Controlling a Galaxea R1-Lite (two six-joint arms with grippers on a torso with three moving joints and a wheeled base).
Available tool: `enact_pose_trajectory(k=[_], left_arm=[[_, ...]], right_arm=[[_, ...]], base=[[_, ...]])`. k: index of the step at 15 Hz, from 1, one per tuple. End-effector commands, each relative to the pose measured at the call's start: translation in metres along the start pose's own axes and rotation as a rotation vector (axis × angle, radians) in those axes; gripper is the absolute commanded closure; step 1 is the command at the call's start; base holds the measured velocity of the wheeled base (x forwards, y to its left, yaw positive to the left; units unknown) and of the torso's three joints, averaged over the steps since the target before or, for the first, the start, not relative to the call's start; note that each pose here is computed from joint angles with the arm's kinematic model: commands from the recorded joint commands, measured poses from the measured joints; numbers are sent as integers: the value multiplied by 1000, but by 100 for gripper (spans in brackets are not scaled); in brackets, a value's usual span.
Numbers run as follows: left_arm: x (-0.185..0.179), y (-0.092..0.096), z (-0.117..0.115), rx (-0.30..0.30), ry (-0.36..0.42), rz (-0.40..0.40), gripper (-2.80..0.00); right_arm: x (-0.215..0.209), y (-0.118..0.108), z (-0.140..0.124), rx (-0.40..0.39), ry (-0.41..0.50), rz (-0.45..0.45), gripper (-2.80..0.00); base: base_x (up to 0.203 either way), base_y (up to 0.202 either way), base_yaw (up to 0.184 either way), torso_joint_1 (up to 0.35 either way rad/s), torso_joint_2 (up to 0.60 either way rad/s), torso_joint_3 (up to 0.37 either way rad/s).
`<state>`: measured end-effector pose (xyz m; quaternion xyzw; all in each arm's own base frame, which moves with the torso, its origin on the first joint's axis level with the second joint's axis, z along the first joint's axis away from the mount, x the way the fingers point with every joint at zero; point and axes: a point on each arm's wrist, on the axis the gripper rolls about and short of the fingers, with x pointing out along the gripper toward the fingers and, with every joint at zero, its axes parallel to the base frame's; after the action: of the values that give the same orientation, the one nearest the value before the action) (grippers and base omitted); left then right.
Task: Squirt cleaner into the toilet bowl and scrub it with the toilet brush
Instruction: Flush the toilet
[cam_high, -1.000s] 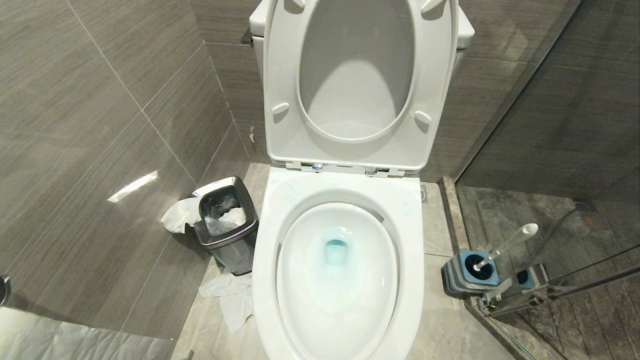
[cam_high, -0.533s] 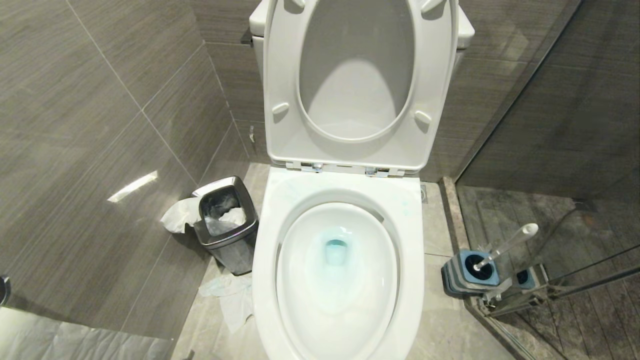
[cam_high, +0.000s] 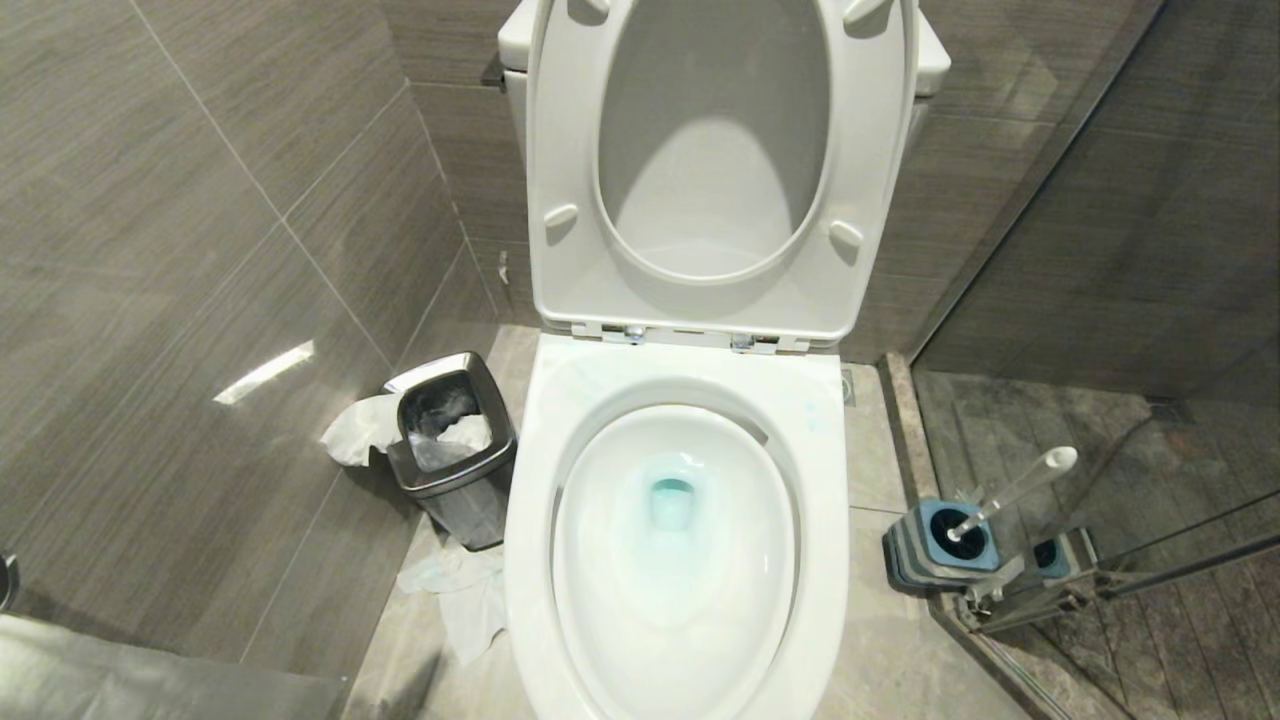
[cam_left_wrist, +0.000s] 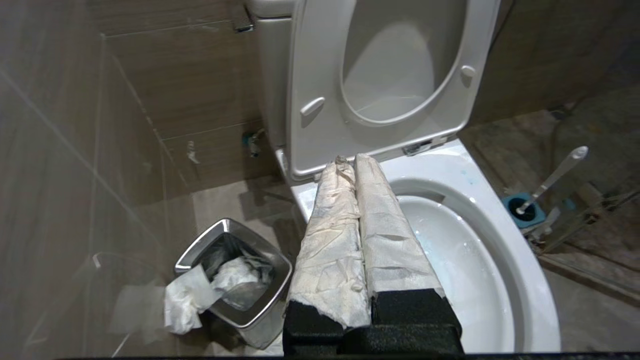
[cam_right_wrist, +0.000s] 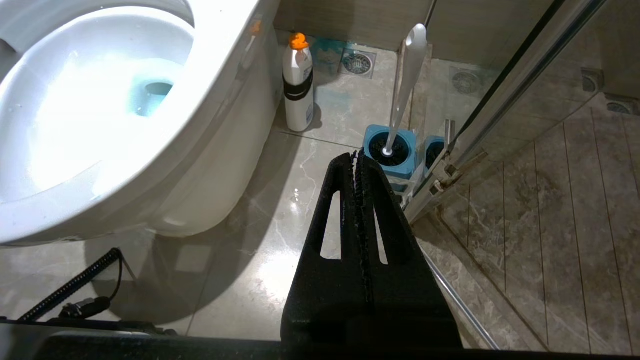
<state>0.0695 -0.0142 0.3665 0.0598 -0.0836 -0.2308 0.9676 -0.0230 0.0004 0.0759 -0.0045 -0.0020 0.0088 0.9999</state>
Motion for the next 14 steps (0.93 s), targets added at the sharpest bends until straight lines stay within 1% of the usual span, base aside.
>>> enact_pose_trajectory(k=[1, 5, 8, 11, 13, 14], left_arm=[[27, 10, 1, -14, 37, -7, 0], [40, 18, -3, -16, 84, 102, 0], [60, 28, 3, -16, 96, 162, 0], [80, 39, 20, -23, 94, 201, 0], [104, 49, 20, -37, 126, 217, 0], [117, 55, 20, -39, 130, 226, 0]], right_arm=[[0, 0, 0, 0, 2, 1, 0], [0, 0, 0, 0, 1, 1, 0], [0, 0, 0, 0, 1, 1, 0], [0, 0, 0, 0, 1, 1, 0], [0, 0, 0, 0, 1, 1, 0], [0, 0, 0, 0, 1, 1, 0]], base=[[0, 0, 0, 0, 0, 0], [0, 0, 0, 0, 0, 0], [0, 0, 0, 0, 0, 0], [0, 0, 0, 0, 0, 0], [0, 0, 0, 0, 0, 0], [0, 0, 0, 0, 0, 0]])
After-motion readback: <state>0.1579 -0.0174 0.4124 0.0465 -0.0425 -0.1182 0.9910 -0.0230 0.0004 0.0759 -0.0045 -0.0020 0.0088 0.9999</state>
